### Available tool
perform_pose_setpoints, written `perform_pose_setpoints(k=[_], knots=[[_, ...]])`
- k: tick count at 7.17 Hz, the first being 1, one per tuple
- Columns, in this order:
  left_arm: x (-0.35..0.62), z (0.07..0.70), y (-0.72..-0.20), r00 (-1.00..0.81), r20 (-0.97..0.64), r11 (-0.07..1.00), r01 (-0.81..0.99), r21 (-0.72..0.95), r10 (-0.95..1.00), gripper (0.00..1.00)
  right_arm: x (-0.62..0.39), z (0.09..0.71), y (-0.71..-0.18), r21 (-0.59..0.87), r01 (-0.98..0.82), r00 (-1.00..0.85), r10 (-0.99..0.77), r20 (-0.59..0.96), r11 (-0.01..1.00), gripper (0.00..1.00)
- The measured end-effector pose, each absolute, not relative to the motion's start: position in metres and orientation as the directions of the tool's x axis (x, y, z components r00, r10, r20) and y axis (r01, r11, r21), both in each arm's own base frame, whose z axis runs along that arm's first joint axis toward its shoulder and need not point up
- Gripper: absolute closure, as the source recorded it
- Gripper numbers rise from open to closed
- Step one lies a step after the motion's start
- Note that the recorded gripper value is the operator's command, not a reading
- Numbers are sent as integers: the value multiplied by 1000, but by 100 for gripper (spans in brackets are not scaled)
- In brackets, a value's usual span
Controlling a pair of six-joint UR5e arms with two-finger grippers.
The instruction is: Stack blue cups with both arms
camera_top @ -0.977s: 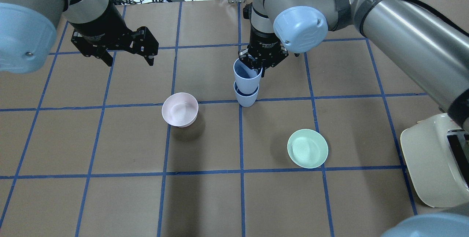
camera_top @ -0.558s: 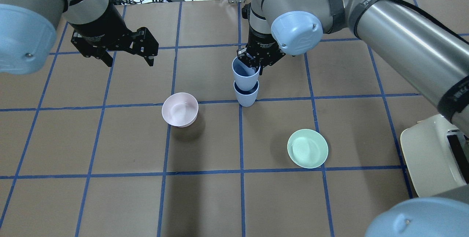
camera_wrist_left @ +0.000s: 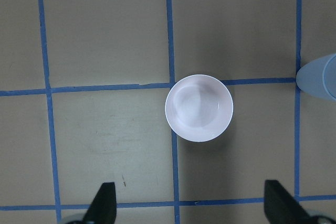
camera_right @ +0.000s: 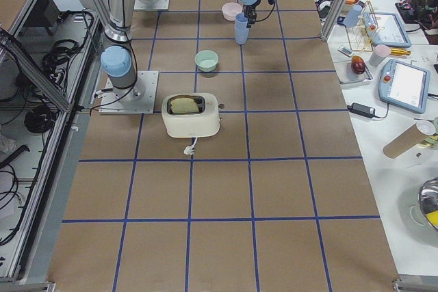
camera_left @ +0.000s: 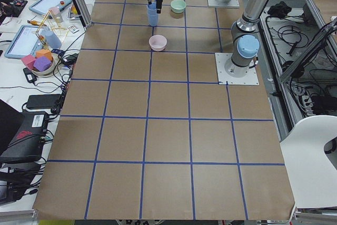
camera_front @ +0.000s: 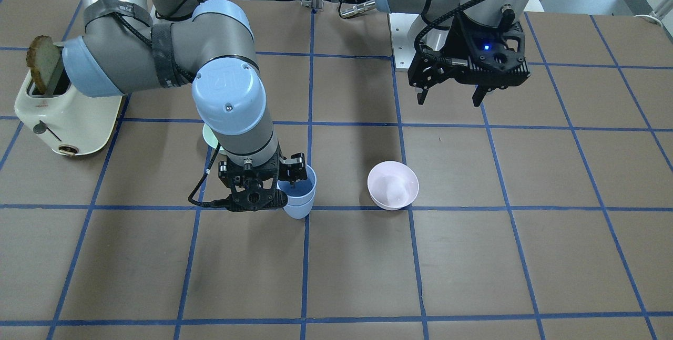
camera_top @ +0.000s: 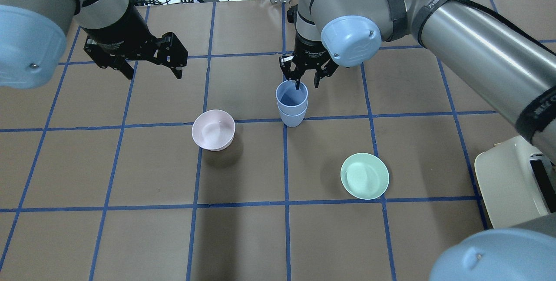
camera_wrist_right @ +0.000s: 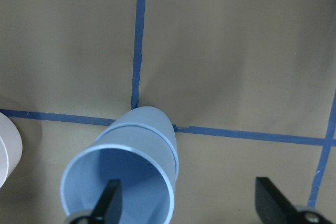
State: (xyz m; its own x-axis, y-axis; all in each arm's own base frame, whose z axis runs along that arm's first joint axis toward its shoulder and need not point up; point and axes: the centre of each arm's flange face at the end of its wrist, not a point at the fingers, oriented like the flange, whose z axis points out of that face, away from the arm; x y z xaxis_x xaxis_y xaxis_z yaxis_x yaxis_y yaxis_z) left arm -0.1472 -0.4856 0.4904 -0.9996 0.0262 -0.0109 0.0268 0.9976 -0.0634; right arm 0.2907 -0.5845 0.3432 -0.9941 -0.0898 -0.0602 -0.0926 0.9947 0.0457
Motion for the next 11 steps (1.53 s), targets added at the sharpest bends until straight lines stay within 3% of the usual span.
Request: perform_pose_setpoints(k=[5, 11], knots=[[-147, 491, -485, -1000, -11, 998, 27, -65, 26, 0, 224, 450, -553, -50, -45, -997, -48, -67, 998, 0], [-147, 491, -484, -1000, -11, 997, 27, -66, 26, 0, 158, 464, -504, 6, -77, -996, -77, -51, 997, 0]])
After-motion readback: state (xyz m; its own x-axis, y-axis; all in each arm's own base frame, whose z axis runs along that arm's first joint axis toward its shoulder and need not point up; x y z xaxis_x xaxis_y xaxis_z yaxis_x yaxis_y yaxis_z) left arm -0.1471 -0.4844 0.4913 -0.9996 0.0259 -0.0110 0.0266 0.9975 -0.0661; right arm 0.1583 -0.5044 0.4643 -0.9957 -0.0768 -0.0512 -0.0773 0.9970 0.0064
